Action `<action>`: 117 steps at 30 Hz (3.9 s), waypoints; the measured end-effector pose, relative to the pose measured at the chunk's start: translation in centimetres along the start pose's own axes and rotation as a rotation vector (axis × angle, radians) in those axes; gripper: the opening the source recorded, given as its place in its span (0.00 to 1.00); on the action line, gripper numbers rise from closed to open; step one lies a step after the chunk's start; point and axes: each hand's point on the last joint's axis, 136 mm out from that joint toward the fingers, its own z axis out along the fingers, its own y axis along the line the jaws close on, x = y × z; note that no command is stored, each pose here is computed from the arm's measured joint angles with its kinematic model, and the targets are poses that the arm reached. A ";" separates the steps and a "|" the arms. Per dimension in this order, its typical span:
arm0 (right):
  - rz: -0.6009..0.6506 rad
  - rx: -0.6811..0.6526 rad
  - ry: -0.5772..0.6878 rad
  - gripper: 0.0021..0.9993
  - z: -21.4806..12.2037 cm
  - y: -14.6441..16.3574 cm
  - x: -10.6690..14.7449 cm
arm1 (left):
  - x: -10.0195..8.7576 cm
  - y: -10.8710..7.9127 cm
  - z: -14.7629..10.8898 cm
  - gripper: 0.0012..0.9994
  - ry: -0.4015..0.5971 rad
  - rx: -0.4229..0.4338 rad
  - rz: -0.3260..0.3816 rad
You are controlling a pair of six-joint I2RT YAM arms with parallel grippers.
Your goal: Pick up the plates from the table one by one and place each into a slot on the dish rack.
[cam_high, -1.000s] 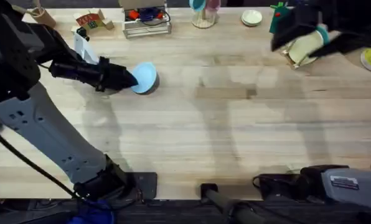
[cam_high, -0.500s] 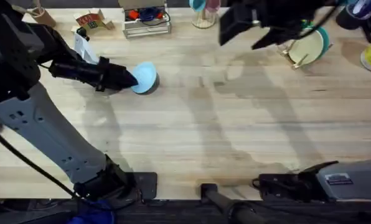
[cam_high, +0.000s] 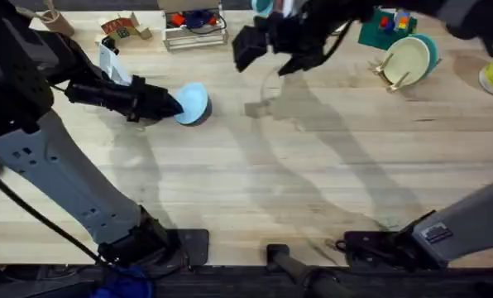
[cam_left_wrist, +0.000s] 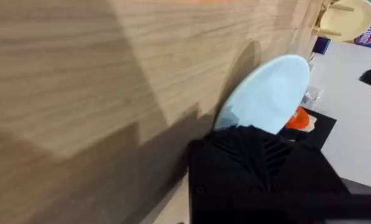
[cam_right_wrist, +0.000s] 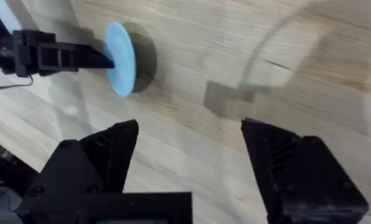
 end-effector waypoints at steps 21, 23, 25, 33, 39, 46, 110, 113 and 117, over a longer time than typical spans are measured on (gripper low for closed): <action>0.021 -0.098 -0.025 0.99 7.0 5.5 -0.4 | 0.0 0.0 0.0 0.04 0.000 0.000 0.000; 0.022 -0.106 -0.029 0.99 7.3 5.9 -0.4 | 0.0 0.0 0.0 0.04 0.000 0.000 0.000; 0.025 -0.114 -0.030 0.99 7.8 6.4 -0.3 | 0.0 0.0 0.0 0.04 0.000 0.000 0.000; 0.041 -0.137 0.011 0.99 11.1 7.5 0.9 | 0.0 0.0 0.0 0.04 0.000 0.000 0.001; 0.058 -0.147 0.036 0.99 12.9 8.5 2.0 | 0.0 0.0 0.0 0.04 -0.001 0.000 0.001; 0.085 -0.178 0.026 0.99 14.3 9.8 2.2 | 0.0 0.0 0.0 0.04 -0.001 0.000 0.001; -0.046 -0.259 0.162 0.03 10.6 8.7 3.5 | 2.1 -4.3 -4.7 0.04 -0.024 -0.221 0.155; -0.115 -0.202 0.141 0.03 8.2 8.4 3.3 | 3.0 -6.5 -6.3 0.04 -0.060 -0.266 0.205; -0.216 -0.124 0.110 0.03 5.1 7.8 3.1 | 4.5 -9.2 -8.2 0.04 -0.110 -0.321 0.266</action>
